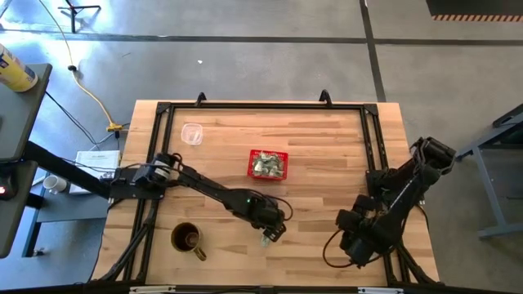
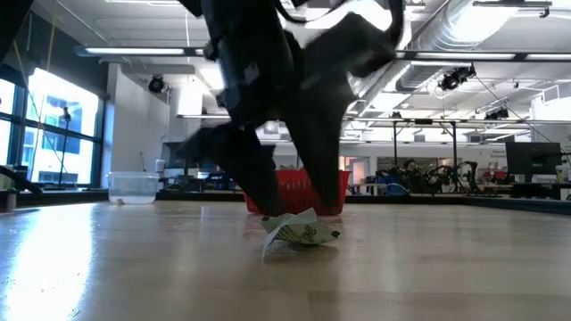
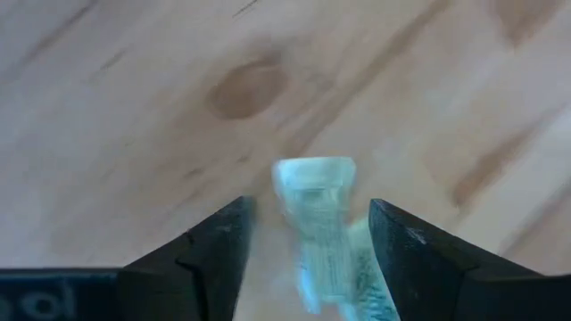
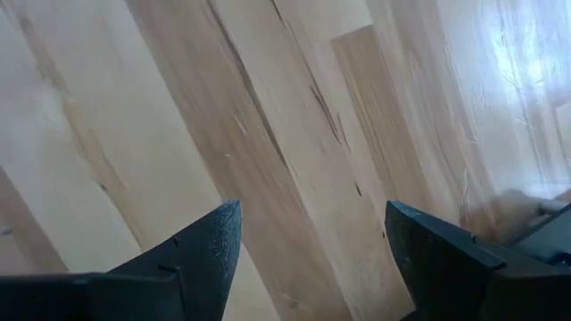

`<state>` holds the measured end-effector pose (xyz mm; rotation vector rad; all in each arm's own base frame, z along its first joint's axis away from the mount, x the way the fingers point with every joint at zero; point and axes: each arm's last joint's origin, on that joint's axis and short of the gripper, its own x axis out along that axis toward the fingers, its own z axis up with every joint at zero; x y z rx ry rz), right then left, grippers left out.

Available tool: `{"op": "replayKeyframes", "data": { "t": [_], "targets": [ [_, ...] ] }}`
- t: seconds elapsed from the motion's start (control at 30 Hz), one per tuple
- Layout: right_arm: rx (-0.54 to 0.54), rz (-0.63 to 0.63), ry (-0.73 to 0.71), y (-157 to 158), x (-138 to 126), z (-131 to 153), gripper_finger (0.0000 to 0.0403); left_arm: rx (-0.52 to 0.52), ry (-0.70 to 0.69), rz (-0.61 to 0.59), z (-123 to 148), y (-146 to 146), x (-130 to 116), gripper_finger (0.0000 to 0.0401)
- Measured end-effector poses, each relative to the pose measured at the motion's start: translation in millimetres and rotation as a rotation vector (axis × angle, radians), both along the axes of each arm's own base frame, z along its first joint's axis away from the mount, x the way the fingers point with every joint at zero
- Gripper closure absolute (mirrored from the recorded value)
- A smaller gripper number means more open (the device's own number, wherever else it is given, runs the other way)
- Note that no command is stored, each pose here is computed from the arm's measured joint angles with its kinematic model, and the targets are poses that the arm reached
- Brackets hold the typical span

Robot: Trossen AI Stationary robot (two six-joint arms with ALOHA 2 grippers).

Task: Pick and place items into bin
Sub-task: Put the green stevia packet into the red bin

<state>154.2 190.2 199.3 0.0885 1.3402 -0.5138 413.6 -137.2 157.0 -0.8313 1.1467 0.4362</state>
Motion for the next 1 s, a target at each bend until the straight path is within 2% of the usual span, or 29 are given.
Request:
{"op": "replayKeyframes", "data": {
  "t": [0.27, 0.57, 0.8, 0.93, 1.0],
  "targets": [
    [-0.009, -0.005, -0.017, -1, 1, 0, 0.0135, -0.017, 0.067, -0.013, -10, 0, -2, 0.0179],
    [-0.031, -0.003, -0.048, -2, 3, 1, 0.0135, 0.023, 0.101, -0.047, -13, -6, -8, 0.0286],
    [-0.024, -0.026, -0.056, -5, 7, 0, 0.0135, 0.004, 0.096, -0.144, -10, -7, -9, 0.0379],
    [0.008, -0.057, -0.041, -4, 8, 0, 0.0135, -0.048, 0.029, -0.188, 5, -8, -1, 0.0377],
    [0.021, -0.062, -0.038, -2, 6, 0, 0.0137, -0.060, -0.055, -0.207, 30, -9, 5, 0.0371]
  ]
}}
